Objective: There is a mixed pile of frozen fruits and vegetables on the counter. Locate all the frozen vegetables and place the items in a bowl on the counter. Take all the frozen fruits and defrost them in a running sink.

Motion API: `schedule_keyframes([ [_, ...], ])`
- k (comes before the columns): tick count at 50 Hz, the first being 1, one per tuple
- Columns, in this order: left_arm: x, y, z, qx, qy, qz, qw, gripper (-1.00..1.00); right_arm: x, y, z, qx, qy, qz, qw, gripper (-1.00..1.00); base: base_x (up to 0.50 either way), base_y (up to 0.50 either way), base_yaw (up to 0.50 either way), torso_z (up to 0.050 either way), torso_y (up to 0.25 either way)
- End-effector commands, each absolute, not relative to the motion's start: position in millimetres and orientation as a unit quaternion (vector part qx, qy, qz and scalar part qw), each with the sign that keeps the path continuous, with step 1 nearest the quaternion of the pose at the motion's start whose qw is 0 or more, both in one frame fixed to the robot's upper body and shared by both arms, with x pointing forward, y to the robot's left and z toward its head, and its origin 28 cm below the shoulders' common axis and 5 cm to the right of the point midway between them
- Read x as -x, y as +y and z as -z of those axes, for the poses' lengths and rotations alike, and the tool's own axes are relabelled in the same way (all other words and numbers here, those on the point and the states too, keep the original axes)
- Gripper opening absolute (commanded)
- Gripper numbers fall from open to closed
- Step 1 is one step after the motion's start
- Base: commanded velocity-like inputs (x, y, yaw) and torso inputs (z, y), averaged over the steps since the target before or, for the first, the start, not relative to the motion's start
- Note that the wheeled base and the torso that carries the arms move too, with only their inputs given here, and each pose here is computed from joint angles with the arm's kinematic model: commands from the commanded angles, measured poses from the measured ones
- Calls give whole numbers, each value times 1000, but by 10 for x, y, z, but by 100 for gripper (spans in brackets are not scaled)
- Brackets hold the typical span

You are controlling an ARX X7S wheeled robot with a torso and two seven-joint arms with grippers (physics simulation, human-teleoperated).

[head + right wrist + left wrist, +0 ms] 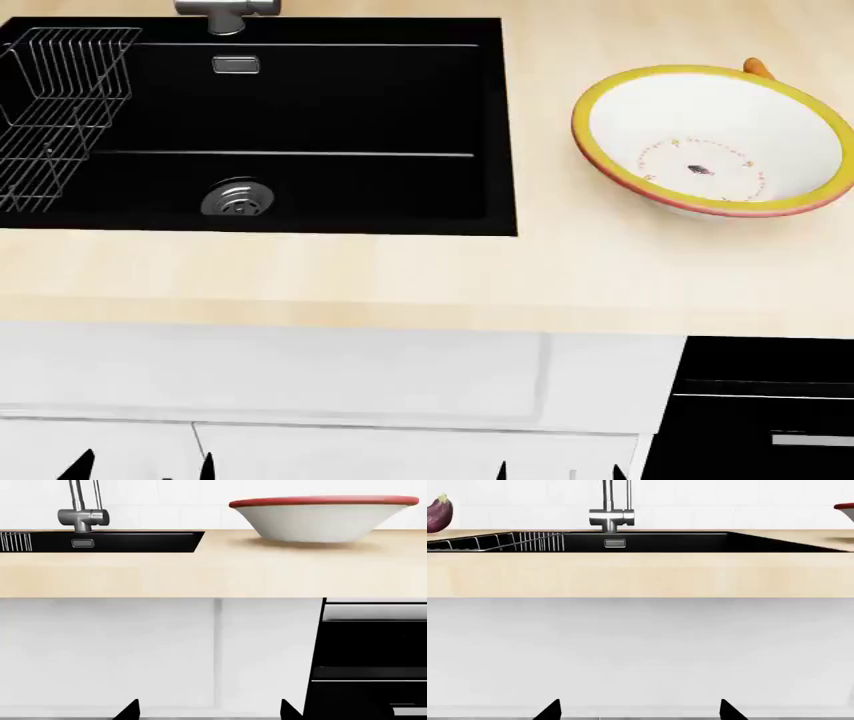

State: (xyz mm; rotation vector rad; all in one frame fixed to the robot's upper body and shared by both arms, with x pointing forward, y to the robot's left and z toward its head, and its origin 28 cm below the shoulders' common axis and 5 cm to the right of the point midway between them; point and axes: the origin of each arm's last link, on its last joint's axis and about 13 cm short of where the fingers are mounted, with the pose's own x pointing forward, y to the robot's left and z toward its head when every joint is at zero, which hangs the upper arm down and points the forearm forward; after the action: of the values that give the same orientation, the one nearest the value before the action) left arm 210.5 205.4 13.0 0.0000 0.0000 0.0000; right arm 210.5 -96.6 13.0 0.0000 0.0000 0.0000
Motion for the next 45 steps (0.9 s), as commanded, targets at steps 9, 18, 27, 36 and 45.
schedule_keyframes([
  [9, -2104, 2063, -120, -1, 5, -4, 1000, 100, -2095, -961, -127, 1, 1, 2, 1000, 100, 0, 0, 0, 0, 0],
  [18, -2104, 2065, -109, -5, 11, -7, 1000, 100, -2094, -959, -131, 7, -1, 2, 1000, 100, 0, 0, 0, 0, 0],
  [27, -2113, 2071, -123, 8, 8, -12, 1000, 100, -2092, -963, -150, 16, -14, 7, 1000, 100, 0, -167, 0, 0, 0],
  [36, -2108, 2076, -125, 8, 9, -12, 1000, 100, -2088, -964, -142, 12, -8, 8, 1000, 100, 0, -500, 0, 0, 0],
  [45, -2109, 2075, -129, 6, 5, -13, 1000, 100, -2099, -962, -140, 16, -5, 8, 1000, 100, 0, -500, 0, 0, 0],
])
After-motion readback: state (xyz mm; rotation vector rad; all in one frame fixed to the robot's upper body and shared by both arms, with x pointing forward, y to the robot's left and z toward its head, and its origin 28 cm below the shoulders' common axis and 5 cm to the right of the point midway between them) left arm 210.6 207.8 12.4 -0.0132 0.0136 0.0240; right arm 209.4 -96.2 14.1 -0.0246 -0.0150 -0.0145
